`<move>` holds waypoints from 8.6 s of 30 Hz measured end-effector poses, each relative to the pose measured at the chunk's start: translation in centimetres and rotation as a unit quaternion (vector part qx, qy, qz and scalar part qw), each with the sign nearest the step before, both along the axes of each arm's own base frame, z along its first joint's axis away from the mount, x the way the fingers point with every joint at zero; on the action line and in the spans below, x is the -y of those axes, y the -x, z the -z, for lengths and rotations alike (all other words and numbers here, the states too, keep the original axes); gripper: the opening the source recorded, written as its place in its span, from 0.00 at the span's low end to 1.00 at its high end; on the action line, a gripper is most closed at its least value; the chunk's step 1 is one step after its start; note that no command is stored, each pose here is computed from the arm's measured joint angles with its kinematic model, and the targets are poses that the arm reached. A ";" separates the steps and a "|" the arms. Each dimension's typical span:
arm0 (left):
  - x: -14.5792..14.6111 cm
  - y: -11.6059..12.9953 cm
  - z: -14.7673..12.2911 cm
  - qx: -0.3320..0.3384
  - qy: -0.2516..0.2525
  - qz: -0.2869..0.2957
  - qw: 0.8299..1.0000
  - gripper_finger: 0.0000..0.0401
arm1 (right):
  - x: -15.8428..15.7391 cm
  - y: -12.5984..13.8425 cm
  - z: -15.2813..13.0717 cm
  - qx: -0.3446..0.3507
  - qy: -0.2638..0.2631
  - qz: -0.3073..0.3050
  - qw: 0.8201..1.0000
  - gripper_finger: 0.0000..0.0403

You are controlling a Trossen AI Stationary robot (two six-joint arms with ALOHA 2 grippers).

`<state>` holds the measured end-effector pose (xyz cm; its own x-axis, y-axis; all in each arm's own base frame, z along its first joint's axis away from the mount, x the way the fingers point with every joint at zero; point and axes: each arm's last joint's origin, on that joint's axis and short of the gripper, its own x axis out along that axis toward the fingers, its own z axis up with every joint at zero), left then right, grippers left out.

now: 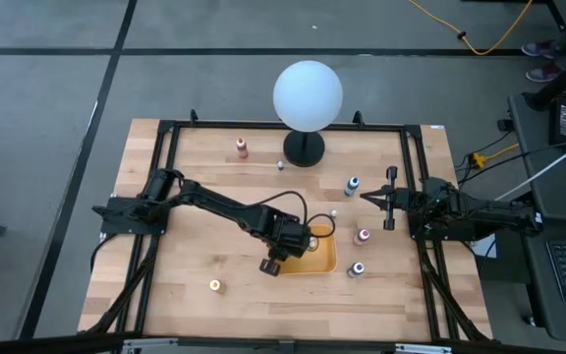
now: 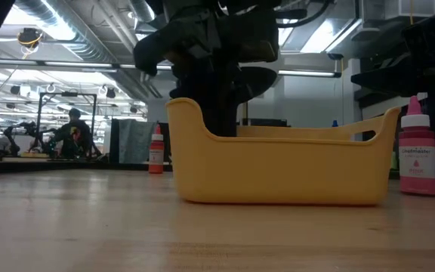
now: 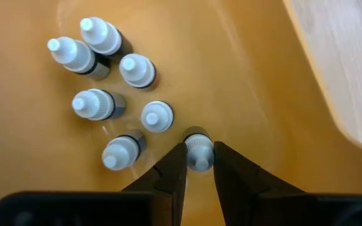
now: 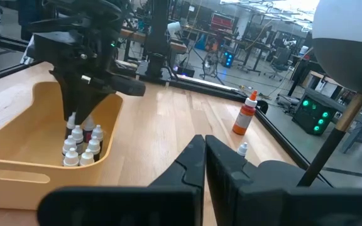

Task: Pick & Place food coloring
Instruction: Put the small brown food coloring bottle into the yellow bin, then put the small purple food coloring bottle into the yellow bin

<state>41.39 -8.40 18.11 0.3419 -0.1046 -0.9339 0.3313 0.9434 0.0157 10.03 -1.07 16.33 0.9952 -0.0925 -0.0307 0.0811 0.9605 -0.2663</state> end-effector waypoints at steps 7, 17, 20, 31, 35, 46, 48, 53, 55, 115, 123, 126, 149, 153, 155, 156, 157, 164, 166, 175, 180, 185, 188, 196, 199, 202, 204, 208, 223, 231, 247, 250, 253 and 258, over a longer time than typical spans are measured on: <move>-0.3 -0.1 0.0 0.000 0.000 -0.004 1.000 0.20 | 0.0 0.0 0.0 0.000 0.000 0.000 1.000 0.04; -0.4 0.0 -0.4 -0.010 -0.003 -0.003 1.000 0.23 | 0.0 0.0 0.0 0.000 0.000 0.000 1.000 0.04; -0.3 0.0 -1.0 -0.014 -0.004 -0.005 1.000 0.25 | 0.0 0.0 0.0 0.000 0.000 0.000 1.000 0.04; -0.6 0.2 -4.8 -0.027 -0.072 -0.019 0.997 0.28 | 0.0 0.0 0.0 0.000 0.000 0.000 1.000 0.04; -1.5 1.3 -7.2 -0.020 -0.102 -0.036 0.994 0.28 | 0.0 0.0 0.0 0.000 0.000 0.000 1.000 0.04; -9.6 4.7 -11.5 0.056 -0.140 -0.183 0.971 0.26 | 0.0 0.0 0.0 -0.001 0.000 0.000 1.000 0.04; -11.5 5.4 -11.3 0.067 -0.133 -0.213 0.966 0.26 | 0.0 0.0 0.0 0.000 0.000 0.000 1.000 0.04; -15.5 6.6 -9.7 0.103 -0.089 -0.283 0.949 0.26 | 0.0 0.0 0.0 0.000 0.000 0.000 1.000 0.04; -16.8 7.0 -8.9 0.118 -0.063 -0.303 0.943 0.26 | 0.0 0.0 0.0 0.000 0.000 0.000 1.000 0.04; -25.2 7.8 2.3 0.165 0.011 -0.429 0.888 0.62 | 0.0 0.0 0.0 0.000 0.000 0.000 1.000 0.04; -25.5 7.6 2.5 0.176 0.007 -0.427 0.887 0.61 | 0.0 0.0 0.0 0.000 0.000 0.000 1.000 0.04; -25.6 7.6 2.5 0.178 0.006 -0.428 0.886 0.61 | 0.0 0.0 0.0 0.000 0.000 0.000 1.000 0.04; -25.8 7.3 4.0 0.167 0.010 -0.432 0.886 0.59 | 0.0 0.0 0.0 0.000 0.000 0.000 1.000 0.04; -25.9 7.3 3.9 0.171 0.008 -0.433 0.885 0.54 | 0.0 0.0 0.0 0.000 0.000 0.000 1.000 0.04; -25.9 7.3 3.9 0.171 0.009 -0.433 0.885 0.50 | 0.0 0.0 0.0 0.000 0.000 0.000 1.000 0.04; -25.9 7.3 3.9 0.171 0.009 -0.433 0.885 0.49 | 0.0 0.0 0.0 0.000 0.000 0.000 1.000 0.04; -25.9 7.3 3.9 0.171 0.009 -0.433 0.885 0.47 | 0.0 0.0 0.0 0.000 0.000 0.000 1.000 0.04; -25.8 7.3 3.9 0.170 0.011 -0.433 0.885 0.35 | 0.0 0.0 0.0 0.000 0.000 0.000 1.000 0.04; -25.8 7.3 3.9 0.170 0.013 -0.432 0.886 0.32 | 0.0 0.0 0.0 0.000 0.000 0.000 1.000 0.04; -25.2 7.2 3.3 0.173 0.027 -0.427 0.887 0.18 | 0.0 0.0 0.0 0.000 0.000 0.000 1.000 0.04; -24.7 7.5 1.6 0.182 0.001 -0.430 0.884 0.14 | 0.0 0.0 0.0 0.000 0.000 0.000 1.000 0.04; -23.7 8.6 -0.8 0.176 -0.010 -0.433 0.884 0.15 | 0.0 0.0 0.0 0.000 0.000 0.000 1.000 0.04; -22.3 9.1 -2.6 0.180 -0.003 -0.429 0.885 0.15 | 0.0 0.0 0.0 0.000 0.000 0.000 1.000 0.04; -15.8 9.6 -7.5 0.230 0.028 -0.383 0.894 0.14 | 0.0 0.0 0.0 0.000 0.000 0.000 1.000 0.04; -12.8 9.7 -8.7 0.253 0.029 -0.357 0.899 0.14 | 0.0 0.0 0.0 0.000 0.000 0.000 1.000 0.04; -10.0 9.7 -9.3 0.264 0.039 -0.334 0.904 0.14 | 0.0 0.0 0.0 0.000 0.000 0.000 1.000 0.04; -8.4 9.6 -9.3 0.267 0.050 -0.320 0.908 0.14 | 0.0 0.0 0.0 0.000 0.000 0.000 1.000 0.04; -5.5 9.3 -9.1 0.269 0.073 -0.291 0.915 0.14 | 0.0 0.0 0.0 0.000 0.000 0.000 1.000 0.04; 0.2 5.3 -8.4 0.279 0.107 -0.178 0.938 0.15 | 0.0 0.0 0.0 0.000 0.000 0.000 1.000 0.04; 0.8 0.5 -6.7 0.227 0.074 -0.113 0.965 0.15 | 0.0 0.0 0.0 0.000 0.000 0.000 1.000 0.04; -1.6 -4.2 -3.7 0.206 0.064 -0.055 0.975 0.15 | 0.0 0.0 0.0 0.000 0.000 0.000 1.000 0.04; -2.1 -4.4 -3.0 0.199 0.053 -0.051 0.977 0.15 | 0.0 0.0 0.0 0.000 0.000 0.000 1.000 0.04; -2.5 -4.5 -2.5 0.195 0.046 -0.048 0.979 0.15 | 0.0 0.0 0.0 0.000 0.000 0.000 1.000 0.04; -2.7 -4.9 -1.3 0.189 0.046 -0.049 0.980 0.15 | 0.0 0.0 0.0 0.000 0.000 0.000 1.000 0.04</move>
